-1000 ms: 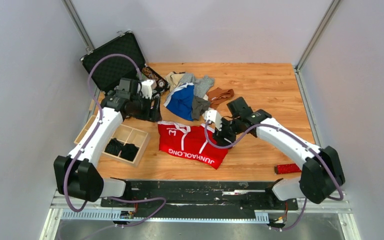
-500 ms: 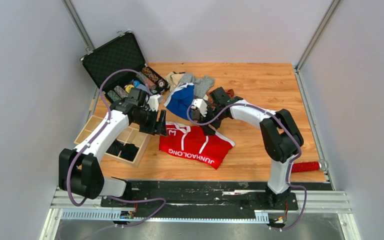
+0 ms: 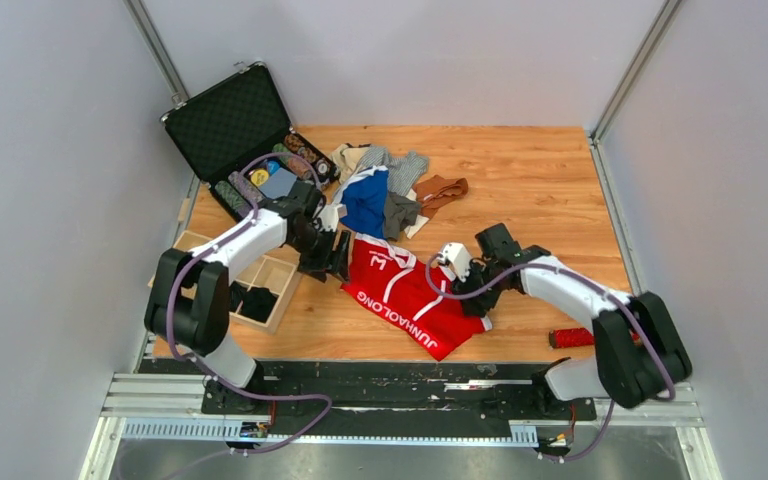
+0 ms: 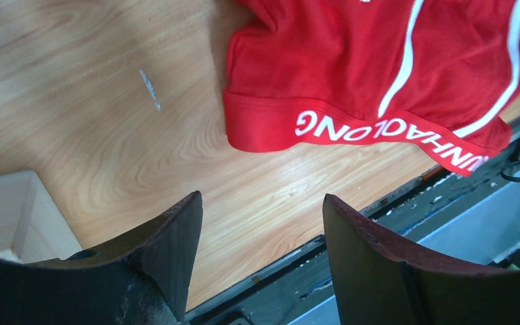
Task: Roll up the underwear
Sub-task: Flatten out the underwear at the center of the board.
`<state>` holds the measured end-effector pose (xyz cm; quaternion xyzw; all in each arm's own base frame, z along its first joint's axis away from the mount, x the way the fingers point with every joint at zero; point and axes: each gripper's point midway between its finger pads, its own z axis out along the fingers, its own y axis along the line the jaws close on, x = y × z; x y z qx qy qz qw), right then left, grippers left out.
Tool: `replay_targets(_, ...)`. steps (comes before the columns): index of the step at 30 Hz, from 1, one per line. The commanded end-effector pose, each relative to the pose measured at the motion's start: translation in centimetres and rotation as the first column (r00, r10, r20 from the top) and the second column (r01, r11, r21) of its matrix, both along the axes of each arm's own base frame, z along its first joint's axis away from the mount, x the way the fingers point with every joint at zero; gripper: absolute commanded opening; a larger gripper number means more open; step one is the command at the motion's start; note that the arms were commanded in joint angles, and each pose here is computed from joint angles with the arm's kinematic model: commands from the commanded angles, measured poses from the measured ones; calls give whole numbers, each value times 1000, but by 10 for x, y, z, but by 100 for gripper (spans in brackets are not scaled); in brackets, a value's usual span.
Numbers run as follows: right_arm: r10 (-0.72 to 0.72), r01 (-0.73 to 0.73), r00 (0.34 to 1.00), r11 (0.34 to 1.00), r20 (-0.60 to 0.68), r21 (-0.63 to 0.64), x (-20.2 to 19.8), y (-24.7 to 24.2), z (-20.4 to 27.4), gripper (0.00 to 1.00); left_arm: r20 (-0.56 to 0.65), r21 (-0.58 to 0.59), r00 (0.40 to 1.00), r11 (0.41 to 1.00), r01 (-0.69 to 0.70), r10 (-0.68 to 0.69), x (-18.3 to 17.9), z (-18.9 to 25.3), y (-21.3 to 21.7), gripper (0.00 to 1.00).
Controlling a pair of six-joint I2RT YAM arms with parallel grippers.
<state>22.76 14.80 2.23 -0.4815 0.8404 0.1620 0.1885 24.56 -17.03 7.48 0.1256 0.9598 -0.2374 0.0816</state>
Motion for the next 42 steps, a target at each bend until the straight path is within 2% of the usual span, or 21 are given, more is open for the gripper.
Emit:
replay_targets(1,11,-4,998,994,-65,108,-47,10,32,41,30,98,999,995,-30,27,20,-4,3,73)
replay_targets(5,-15,32,996,980,-87,197,-47,14,63,48,-29,97,1000,995,-7,10,20,-21,-4,71)
replay_targets(9,79,-98,992,971,94,220,-9,25,101,49,9,86,1000,996,2,-3,40,-14,-13,68)
replay_targets(13,273,-335,929,907,250,256,32,58,141,53,159,88,987,996,-20,6,68,34,-5,69)
replay_targets(16,422,-507,846,824,326,252,55,92,151,51,308,-2,947,996,-94,90,93,90,9,70)
replay_targets(21,609,-692,712,693,350,201,74,168,126,45,568,18,822,998,-62,41,110,168,37,75)
replay_targets(24,665,-745,662,635,346,205,75,214,112,41,636,37,765,987,-157,98,109,190,73,77)
replay_targets(30,723,-800,599,553,344,231,67,279,90,40,576,-31,734,906,-421,360,76,187,150,77)
replay_targets(35,775,-845,535,492,337,209,50,296,68,41,569,-51,725,897,-439,388,52,185,154,77)
replay_targets(42,847,-890,455,440,276,117,38,285,16,41,588,-64,706,893,-446,395,44,192,157,77)
